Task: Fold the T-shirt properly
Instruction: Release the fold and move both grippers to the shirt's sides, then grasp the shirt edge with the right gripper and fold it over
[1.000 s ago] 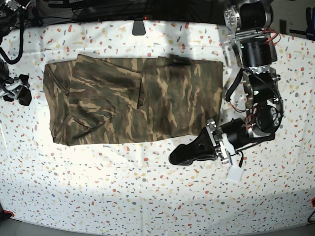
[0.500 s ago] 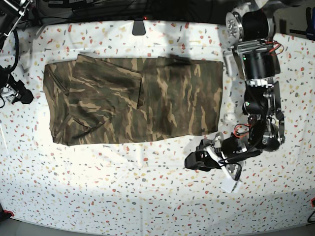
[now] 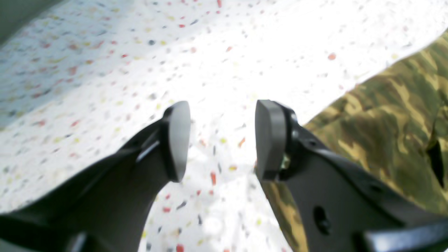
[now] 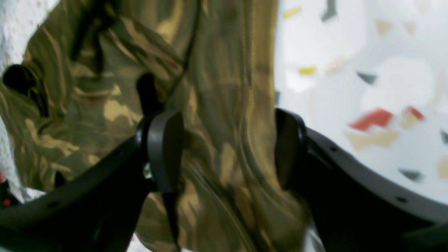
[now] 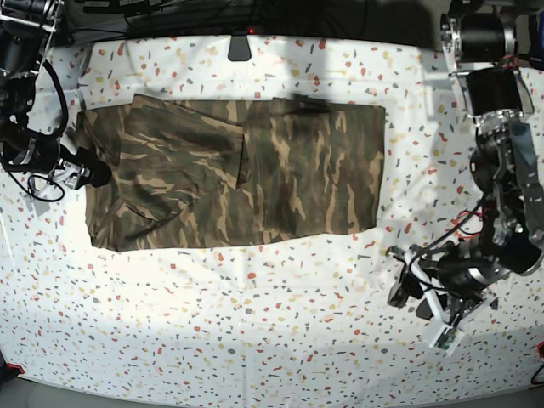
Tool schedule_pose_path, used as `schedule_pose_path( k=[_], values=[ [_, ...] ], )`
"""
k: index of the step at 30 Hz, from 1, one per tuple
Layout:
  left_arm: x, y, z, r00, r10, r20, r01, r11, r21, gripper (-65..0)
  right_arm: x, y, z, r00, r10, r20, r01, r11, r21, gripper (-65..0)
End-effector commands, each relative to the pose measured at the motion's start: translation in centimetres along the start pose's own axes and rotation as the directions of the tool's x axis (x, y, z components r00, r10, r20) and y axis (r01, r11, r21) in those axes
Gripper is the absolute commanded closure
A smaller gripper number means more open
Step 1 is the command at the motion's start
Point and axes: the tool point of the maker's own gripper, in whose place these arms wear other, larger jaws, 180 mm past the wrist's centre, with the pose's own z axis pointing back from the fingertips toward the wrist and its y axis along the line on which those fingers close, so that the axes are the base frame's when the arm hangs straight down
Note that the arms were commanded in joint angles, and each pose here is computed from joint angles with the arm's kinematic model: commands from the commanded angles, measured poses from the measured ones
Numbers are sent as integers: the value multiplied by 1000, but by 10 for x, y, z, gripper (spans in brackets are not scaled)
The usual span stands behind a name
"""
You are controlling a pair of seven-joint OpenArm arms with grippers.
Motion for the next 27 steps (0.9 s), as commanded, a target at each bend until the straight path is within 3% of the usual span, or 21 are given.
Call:
schedule_pose_path(
  k=[1,6,9,13,18,24,27],
  values=[
    [13,4,11,999,-27,47,26,999,21,-292,9,10,0,1000,1,29,-2,999,40,-390],
    [-26,-18,26,999,-35,-8,35,999,3,-292,5,33,-16,998,-44,49,38,992,120,-374],
    [-59,-32,27,997,-8,-76,6,1000,-26,-292,3,38,-21,997,-53,50,46,990,137,-250],
    [-97,-50,32,990,25,-140,-34,998,-59,-292,3,40,-22,997,-55,51,47,989,140,-15],
    [-128,-66,39,980,53,-194,-70,994,-82,-292,18,59,-18,997,-60,54,46,974,223,0],
    [-130,-59,40,978,162,-134,-163,987,3,-292,46,126,-16,996,-48,80,7,892,452,0],
    [-138,-49,40,973,167,-159,-156,984,83,-292,55,156,-23,994,-32,107,-27,861,508,0]
  ],
)
